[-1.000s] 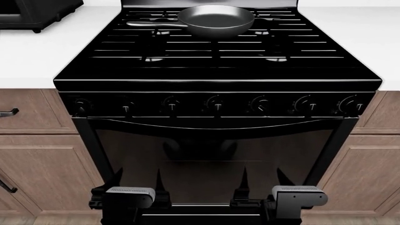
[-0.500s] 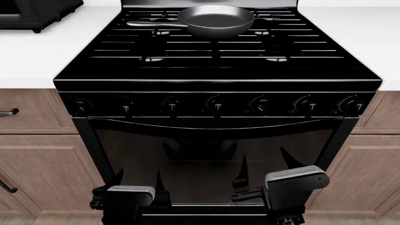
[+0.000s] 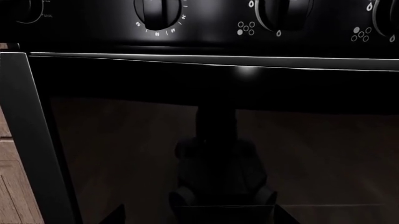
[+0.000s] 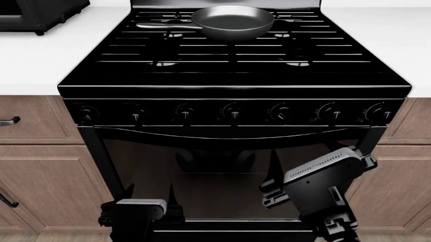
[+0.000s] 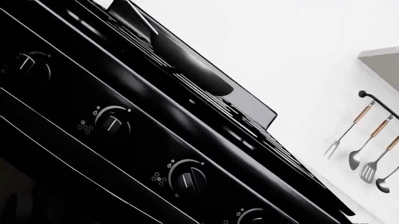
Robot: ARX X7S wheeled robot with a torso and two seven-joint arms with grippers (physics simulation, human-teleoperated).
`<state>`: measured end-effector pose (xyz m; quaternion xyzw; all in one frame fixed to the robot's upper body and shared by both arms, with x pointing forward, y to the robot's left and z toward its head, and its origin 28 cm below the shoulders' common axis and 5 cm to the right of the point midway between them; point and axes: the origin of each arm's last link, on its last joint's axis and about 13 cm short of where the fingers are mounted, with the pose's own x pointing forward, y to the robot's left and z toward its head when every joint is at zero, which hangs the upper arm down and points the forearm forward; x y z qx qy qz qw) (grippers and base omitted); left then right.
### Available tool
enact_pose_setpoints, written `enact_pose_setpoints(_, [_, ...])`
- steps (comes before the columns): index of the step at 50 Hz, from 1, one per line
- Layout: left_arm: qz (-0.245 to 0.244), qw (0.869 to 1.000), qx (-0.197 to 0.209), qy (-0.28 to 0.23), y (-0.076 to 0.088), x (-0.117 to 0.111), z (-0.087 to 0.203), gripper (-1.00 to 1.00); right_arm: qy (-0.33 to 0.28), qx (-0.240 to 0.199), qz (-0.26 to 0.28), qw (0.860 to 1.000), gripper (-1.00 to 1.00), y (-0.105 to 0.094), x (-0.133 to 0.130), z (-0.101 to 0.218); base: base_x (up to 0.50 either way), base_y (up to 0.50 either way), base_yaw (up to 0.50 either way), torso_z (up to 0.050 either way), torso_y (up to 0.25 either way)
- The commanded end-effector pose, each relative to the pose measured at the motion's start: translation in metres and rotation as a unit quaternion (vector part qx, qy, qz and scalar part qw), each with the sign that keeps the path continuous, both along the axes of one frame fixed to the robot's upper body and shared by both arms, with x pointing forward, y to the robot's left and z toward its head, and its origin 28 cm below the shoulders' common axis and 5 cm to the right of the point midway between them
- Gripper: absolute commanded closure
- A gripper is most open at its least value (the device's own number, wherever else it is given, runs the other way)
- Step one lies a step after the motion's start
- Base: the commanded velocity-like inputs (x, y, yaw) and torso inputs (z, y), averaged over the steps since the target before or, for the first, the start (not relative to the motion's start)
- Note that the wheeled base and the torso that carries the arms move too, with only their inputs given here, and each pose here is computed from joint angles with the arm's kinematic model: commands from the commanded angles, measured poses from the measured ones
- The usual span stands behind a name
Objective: Turn off the center burner of the stove.
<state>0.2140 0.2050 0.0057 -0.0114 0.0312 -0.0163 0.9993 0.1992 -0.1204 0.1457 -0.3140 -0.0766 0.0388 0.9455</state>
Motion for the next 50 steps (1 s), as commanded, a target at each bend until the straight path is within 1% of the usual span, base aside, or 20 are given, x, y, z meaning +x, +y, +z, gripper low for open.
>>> enact_pose_setpoints(1, [0.0,1.0,-0.002,0.005,0.0,0.0,-0.001,-1.0,0.002,-0.065,-0.007,0.998,-1.0,-0.013,-0.003,0.026,0.0,0.0,0.0,0.0,0.0])
enact_pose_setpoints(6, [0.001,1.0,-0.001,0.007,0.0,0.001,-0.001,-1.0,-0.003,-0.086,-0.012,0.996,-1.0,-0.018,0.002,0.036,0.0,0.0,0.0,0.0,0.0])
enact_pose_setpoints(13, [0.002,1.0,-0.002,0.009,0.0,0.001,-0.001,-1.0,-0.01,-0.093,-0.002,0.996,-1.0,-0.019,0.013,0.043,0.0,0.0,0.0,0.0,0.0])
enact_pose_setpoints(22, [0.004,1.0,-0.003,0.016,0.001,0.002,-0.003,-1.0,0.002,-0.082,0.022,0.996,-1.0,-0.017,0.028,0.037,0.0,0.0,0.0,0.0,0.0])
enact_pose_setpoints(30, [0.004,1.0,-0.001,0.019,0.0,0.002,-0.004,-1.0,0.021,-0.078,0.031,0.996,-1.0,-0.018,0.036,0.028,0.0,0.0,0.0,0.0,0.0])
enact_pose_setpoints(44, [0.011,0.999,-0.004,0.029,0.001,0.004,-0.006,-1.0,0.052,-0.083,0.029,0.995,-1.0,-0.023,0.056,0.016,0.0,0.0,0.0,0.0,0.0])
enact_pose_setpoints(50, [0.012,0.999,-0.007,0.033,0.001,0.004,-0.007,-1.0,0.07,-0.095,0.031,0.993,-1.0,-0.024,0.064,0.014,0.0,0.0,0.0,0.0,0.0])
